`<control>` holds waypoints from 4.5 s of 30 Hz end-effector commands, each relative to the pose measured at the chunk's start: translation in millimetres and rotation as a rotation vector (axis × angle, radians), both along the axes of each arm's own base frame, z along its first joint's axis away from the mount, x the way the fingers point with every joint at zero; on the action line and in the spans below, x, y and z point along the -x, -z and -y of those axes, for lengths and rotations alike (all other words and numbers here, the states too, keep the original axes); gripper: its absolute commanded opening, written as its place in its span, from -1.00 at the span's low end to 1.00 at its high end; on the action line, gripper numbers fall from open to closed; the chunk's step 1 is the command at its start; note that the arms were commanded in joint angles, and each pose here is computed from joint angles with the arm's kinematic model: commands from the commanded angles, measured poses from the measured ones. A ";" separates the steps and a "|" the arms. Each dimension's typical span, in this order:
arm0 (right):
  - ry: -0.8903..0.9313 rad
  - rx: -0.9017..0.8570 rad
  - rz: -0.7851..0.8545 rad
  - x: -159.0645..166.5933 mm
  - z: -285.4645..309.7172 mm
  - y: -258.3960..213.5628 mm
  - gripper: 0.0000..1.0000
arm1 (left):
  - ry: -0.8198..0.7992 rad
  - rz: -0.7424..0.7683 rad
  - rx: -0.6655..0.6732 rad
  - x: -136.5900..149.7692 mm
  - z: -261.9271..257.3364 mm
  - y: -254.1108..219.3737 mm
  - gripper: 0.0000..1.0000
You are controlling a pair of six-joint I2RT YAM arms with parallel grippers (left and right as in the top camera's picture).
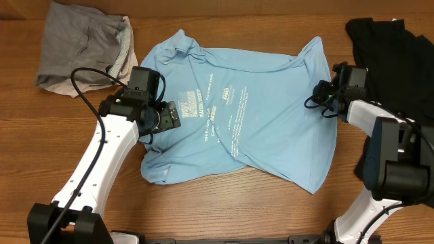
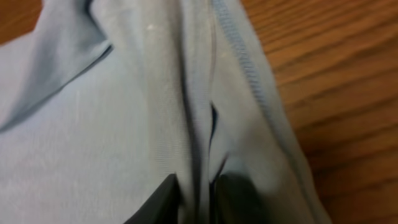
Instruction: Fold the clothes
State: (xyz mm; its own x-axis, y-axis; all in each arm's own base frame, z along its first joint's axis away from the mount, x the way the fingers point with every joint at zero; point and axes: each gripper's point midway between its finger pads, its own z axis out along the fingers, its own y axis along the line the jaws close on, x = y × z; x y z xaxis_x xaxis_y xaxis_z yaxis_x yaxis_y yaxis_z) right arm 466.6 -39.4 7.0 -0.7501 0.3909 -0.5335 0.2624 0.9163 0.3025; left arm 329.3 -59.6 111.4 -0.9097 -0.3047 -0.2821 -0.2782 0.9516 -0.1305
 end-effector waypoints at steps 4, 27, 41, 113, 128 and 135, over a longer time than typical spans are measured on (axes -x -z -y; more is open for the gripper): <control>0.032 0.010 0.091 -26.9 12.9 -45.1 -0.81 | 0.026 0.020 0.004 -5.8 3.2 -4.5 0.77; 0.010 -0.029 -0.116 -7.3 0.0 -12.1 -0.43 | 0.043 0.040 0.001 -10.0 4.0 -6.1 0.78; -0.019 -0.029 -0.150 -4.8 -14.6 3.1 -0.76 | 0.043 0.040 0.002 -10.1 4.1 -6.1 0.79; 0.267 -0.076 -0.168 267.2 -24.4 -306.8 1.00 | 0.081 0.060 0.080 81.9 1.3 -129.4 0.91; 0.230 -0.206 -0.392 280.9 -49.2 -157.3 1.00 | 0.091 -0.202 0.092 127.3 52.6 14.2 0.87; 0.227 -0.203 -0.394 270.8 -47.7 -135.0 1.00 | 0.244 -0.236 0.121 125.2 71.1 42.6 0.65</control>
State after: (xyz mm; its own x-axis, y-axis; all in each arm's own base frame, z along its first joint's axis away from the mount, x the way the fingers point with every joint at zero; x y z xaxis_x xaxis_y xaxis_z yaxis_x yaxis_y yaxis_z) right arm 191.7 8.1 145.7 -0.7654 0.6324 -0.1190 0.5807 0.7585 0.2958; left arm 203.0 -113.8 77.1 -0.9814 -0.1869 -0.0445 -0.1781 0.9718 -0.1544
